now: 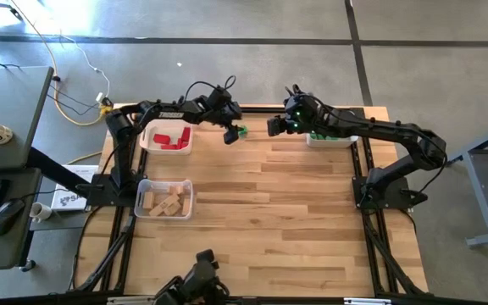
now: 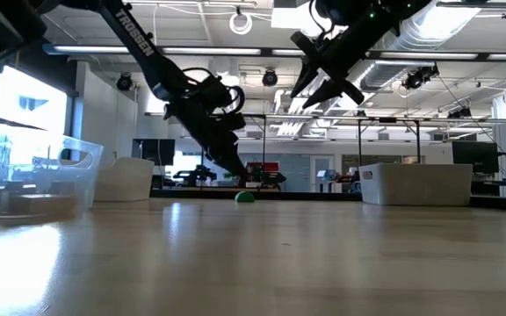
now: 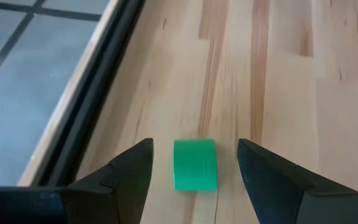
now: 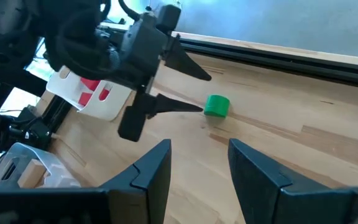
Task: Sort & place blocks by color
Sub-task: Put the green half-circle into the right white bin
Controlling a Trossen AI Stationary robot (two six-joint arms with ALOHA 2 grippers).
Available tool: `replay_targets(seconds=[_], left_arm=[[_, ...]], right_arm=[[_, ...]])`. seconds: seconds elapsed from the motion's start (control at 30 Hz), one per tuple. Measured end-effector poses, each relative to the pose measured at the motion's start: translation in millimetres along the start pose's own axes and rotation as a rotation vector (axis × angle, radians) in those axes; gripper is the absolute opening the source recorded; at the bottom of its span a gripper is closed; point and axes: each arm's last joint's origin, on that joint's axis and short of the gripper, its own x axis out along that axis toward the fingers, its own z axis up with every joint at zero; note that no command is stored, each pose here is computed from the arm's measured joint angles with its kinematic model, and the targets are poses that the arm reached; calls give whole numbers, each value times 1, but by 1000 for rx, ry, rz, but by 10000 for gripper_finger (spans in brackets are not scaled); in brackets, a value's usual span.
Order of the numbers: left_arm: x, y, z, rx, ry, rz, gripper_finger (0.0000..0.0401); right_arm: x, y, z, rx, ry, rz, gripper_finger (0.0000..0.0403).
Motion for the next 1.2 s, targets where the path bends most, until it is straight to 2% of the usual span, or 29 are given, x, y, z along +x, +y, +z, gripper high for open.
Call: replay_targets(seconds=[0.23, 0.57, 0.87, 1.0, 1.2], left_arm=[[15, 0, -10, -12, 39, -17, 218], [32, 5, -10, -29, 76, -27, 218], [32, 6, -9, -11, 99, -17, 218], [31, 6, -10, 7, 136, 5, 206], [30, 6, -11, 32, 170, -29, 172]], right_arm=[[-1, 4, -4, -9, -4, -10, 145], [-1, 5, -9, -2, 15, -29, 145], [-1, 4, -9, 1, 17, -31, 145], [-1, 4, -9, 1, 17, -31, 145], [-1, 4, -9, 1, 17, -32, 145]])
